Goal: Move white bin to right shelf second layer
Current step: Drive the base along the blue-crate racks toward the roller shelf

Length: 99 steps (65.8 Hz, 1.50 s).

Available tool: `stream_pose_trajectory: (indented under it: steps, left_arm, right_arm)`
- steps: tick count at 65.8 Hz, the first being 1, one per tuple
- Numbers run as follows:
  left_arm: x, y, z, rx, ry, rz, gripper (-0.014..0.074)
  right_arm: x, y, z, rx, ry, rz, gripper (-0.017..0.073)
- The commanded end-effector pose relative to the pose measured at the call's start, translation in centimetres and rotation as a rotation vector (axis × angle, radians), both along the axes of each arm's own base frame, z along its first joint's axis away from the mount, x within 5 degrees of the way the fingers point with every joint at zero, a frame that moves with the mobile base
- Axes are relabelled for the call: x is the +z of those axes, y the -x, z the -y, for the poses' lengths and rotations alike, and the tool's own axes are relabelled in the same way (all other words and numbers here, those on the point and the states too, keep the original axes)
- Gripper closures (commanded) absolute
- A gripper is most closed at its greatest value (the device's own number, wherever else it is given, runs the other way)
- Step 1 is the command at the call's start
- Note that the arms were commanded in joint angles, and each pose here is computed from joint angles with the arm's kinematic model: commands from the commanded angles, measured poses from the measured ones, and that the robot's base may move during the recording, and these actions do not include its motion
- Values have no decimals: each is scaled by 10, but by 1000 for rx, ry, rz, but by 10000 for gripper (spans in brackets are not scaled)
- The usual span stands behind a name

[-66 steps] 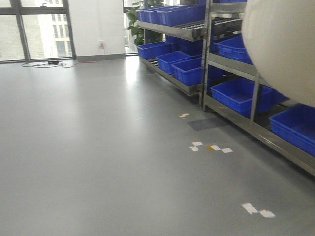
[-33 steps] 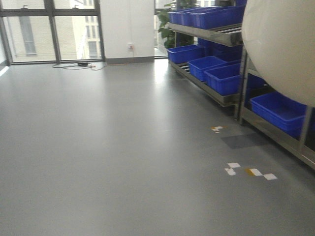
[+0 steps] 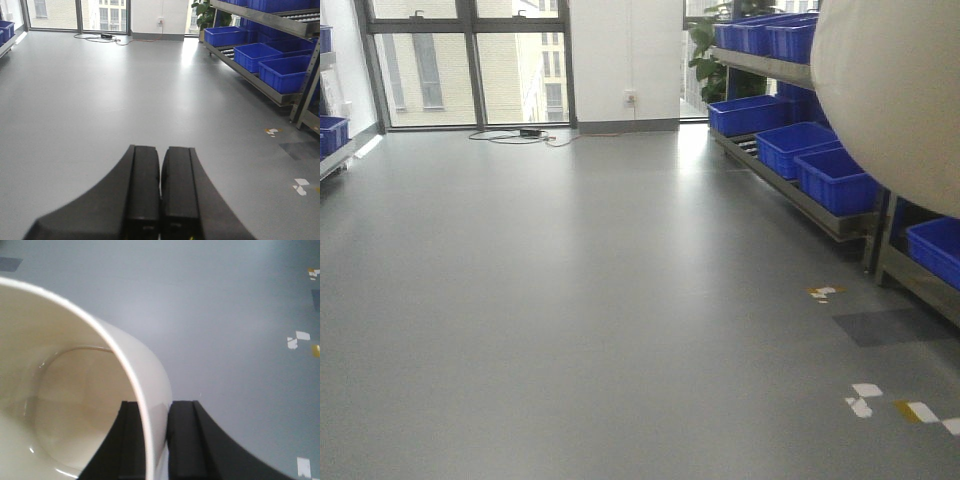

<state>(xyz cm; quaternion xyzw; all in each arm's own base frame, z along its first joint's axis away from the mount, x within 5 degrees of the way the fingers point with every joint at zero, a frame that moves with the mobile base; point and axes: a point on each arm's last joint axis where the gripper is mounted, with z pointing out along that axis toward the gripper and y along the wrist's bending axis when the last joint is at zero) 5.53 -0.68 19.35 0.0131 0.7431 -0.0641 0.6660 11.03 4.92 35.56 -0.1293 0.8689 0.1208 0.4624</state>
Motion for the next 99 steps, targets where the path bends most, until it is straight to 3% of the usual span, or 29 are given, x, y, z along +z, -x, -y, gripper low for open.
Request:
stream_pose_trajectory:
  steps: [1,99]
  left_arm:
    - [0,0,0,4,21,80,509]
    - [0,0,0,4,21,80,509]
  right_arm:
    - [16,-3,-1,3,-42,108,503]
    - [16,-3,-1,3,-42,108,503]
